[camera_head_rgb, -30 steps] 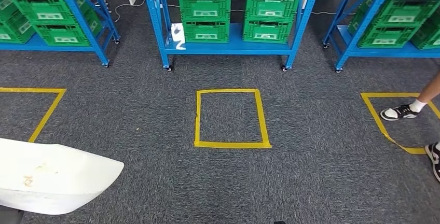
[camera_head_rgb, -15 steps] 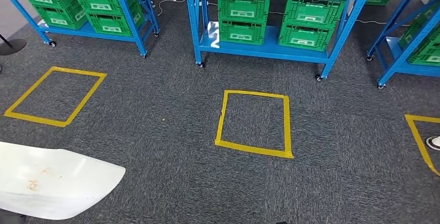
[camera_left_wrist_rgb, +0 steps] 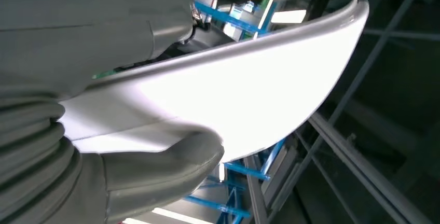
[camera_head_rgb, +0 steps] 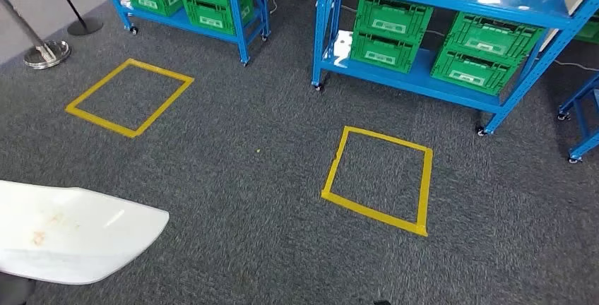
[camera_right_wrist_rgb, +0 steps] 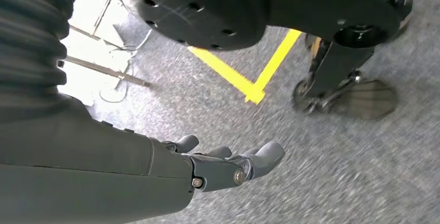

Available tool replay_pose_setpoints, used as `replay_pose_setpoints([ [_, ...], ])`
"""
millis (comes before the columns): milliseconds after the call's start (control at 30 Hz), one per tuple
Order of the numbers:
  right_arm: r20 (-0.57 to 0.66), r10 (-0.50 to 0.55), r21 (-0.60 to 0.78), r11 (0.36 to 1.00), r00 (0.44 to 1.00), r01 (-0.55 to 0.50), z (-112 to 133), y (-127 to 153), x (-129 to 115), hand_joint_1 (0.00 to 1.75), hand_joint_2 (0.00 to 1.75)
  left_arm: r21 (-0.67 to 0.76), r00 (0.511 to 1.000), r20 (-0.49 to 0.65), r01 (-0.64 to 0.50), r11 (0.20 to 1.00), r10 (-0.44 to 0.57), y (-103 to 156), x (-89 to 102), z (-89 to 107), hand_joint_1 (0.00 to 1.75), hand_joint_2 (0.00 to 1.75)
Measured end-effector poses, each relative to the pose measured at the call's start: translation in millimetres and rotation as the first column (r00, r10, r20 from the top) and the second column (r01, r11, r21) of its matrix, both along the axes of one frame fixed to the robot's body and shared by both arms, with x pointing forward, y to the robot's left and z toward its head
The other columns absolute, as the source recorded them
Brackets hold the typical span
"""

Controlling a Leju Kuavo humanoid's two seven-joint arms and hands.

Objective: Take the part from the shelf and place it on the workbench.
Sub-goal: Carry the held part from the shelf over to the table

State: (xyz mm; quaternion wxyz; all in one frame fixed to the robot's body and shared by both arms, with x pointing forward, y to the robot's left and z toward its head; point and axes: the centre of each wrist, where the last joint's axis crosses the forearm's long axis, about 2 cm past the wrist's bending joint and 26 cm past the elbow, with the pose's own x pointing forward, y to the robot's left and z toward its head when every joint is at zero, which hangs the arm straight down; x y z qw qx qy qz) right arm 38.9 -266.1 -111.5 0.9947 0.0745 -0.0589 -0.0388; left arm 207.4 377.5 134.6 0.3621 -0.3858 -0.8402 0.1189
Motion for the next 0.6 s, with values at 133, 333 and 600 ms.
replay_pose_setpoints([
  [133,-0.011,-0.003,0.003,1.0,1.0,0.003,0,0,-1,0.0,1.75,0.005,1.0,0.007,0.019,1.0,-0.019,-4,10.8,4.4,1.75,1.75],
  [333,-0.006,-0.001,0.006,1.0,1.0,0.001,0,1,-3,0.0,1.75,-0.011,0.999,0.014,0.043,0.999,-0.042,-5,22.1,6.2,1.75,1.75],
  [600,-0.005,-0.001,0.014,1.0,1.0,0.001,0,3,-3,0.0,1.75,0.005,0.998,0.001,0.064,0.998,-0.064,-4,28.6,5.3,1.75,1.75],
])
